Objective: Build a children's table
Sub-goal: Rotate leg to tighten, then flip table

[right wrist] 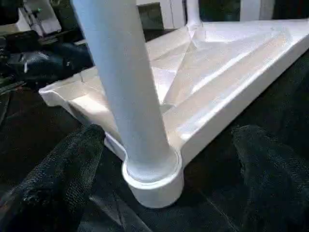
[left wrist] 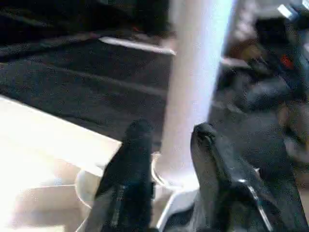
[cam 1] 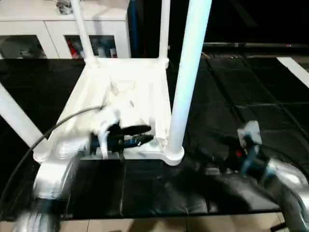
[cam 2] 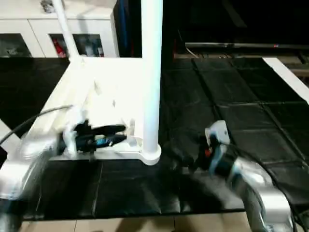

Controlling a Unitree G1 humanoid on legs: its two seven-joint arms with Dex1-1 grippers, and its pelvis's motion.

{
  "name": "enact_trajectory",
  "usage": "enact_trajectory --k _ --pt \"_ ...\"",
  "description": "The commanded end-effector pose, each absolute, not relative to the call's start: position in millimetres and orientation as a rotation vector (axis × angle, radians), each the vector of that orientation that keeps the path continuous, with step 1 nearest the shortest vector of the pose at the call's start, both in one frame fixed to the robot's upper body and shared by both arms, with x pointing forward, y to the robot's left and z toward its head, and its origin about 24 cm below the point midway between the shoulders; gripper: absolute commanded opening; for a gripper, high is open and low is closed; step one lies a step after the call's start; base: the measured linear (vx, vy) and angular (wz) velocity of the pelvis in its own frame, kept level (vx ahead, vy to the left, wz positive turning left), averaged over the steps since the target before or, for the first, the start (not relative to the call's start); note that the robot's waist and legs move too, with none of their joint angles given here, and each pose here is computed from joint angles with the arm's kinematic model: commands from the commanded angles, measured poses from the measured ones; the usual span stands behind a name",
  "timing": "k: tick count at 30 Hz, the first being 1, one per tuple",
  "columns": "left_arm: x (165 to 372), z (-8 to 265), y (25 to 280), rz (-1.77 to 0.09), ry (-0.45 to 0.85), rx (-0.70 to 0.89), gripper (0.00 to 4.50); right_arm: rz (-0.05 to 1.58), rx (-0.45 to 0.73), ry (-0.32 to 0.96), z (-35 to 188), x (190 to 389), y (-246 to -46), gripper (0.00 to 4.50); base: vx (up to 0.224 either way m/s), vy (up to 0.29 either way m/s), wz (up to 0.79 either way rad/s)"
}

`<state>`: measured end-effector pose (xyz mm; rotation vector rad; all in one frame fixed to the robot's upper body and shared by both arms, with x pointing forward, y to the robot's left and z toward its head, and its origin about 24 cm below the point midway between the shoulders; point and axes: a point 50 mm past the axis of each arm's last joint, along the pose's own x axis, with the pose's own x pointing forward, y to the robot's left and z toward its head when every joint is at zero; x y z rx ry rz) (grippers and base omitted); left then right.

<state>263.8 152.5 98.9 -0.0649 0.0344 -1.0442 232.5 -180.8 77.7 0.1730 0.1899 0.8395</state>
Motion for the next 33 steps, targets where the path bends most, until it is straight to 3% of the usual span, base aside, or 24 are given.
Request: enact_trajectory --k 1,3,11,33 --pt "262 100 158 -0.860 0.007 -0.090 1.85 0.760 0.139 0.186 76 233.3 -174.8 4.50 0.000 0.000 0.00" --pt "253 88 167 -0.672 0.010 -0.116 2.09 0.677 0.141 0.185 67 231.1 -163.2 4.50 0.000 0.000 0.00" --pt "224 69 190 -0.430 0.054 -0.111 2.26 0.629 0.170 0.164 55 217.8 -139.4 4.50 0.000 0.000 0.00" --pt "230 68 183 -0.367 0.075 -0.077 2.26 0.621 0.101 0.198 42 215.9 -130.6 4.50 -0.009 -0.001 0.00"
